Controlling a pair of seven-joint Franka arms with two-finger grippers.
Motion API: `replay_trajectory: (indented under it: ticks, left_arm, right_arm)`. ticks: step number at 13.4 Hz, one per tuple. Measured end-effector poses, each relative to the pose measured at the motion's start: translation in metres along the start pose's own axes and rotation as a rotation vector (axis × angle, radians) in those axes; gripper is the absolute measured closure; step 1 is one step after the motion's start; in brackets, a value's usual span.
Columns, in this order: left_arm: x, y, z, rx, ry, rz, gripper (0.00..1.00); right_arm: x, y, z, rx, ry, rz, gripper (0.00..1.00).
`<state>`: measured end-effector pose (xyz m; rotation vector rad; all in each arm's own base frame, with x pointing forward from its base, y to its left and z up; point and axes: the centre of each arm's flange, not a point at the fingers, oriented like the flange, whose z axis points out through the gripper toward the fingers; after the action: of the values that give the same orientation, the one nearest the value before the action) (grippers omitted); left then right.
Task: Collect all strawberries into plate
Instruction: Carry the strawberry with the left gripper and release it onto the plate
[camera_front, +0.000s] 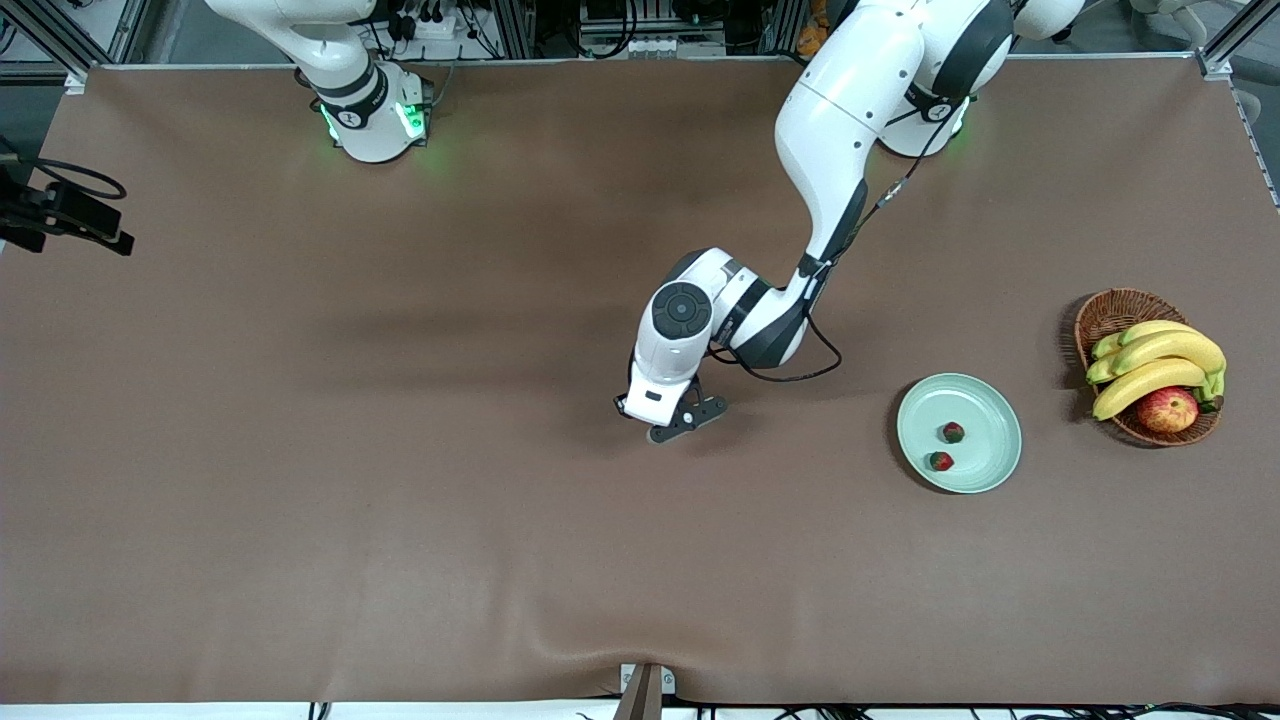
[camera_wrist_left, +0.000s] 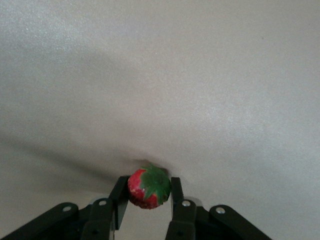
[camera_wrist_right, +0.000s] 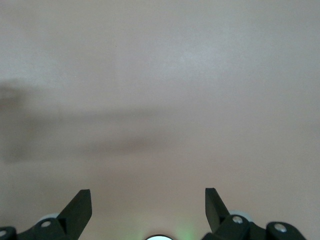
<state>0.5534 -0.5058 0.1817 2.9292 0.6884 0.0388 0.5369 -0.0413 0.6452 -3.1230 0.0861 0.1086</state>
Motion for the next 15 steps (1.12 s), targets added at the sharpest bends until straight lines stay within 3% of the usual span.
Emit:
replay_trajectory:
  ticks: [4,5,10,15]
  left_arm:
    - [0.006,-0.002,0.000,0.002,0.007,-0.004,0.61]
    - [0.007,-0.003,-0.001,0.002,0.008,-0.005,0.66]
    - [0.031,-0.007,-0.010,-0.003,0.026,-0.005,0.66]
    - [0.080,-0.015,-0.086,0.010,0.073,-0.059,0.66]
  right_arm:
    - [0.000,0.001,-0.002,0.000,0.003,0.002,0.00]
    - [-0.001,0.001,-0.002,0.001,0.002,0.003,0.00]
    - [-0.001,0.001,-0.002,0.006,0.001,0.003,0.00]
    - [-0.001,-0.006,-0.002,0.008,0.000,-0.010,0.00]
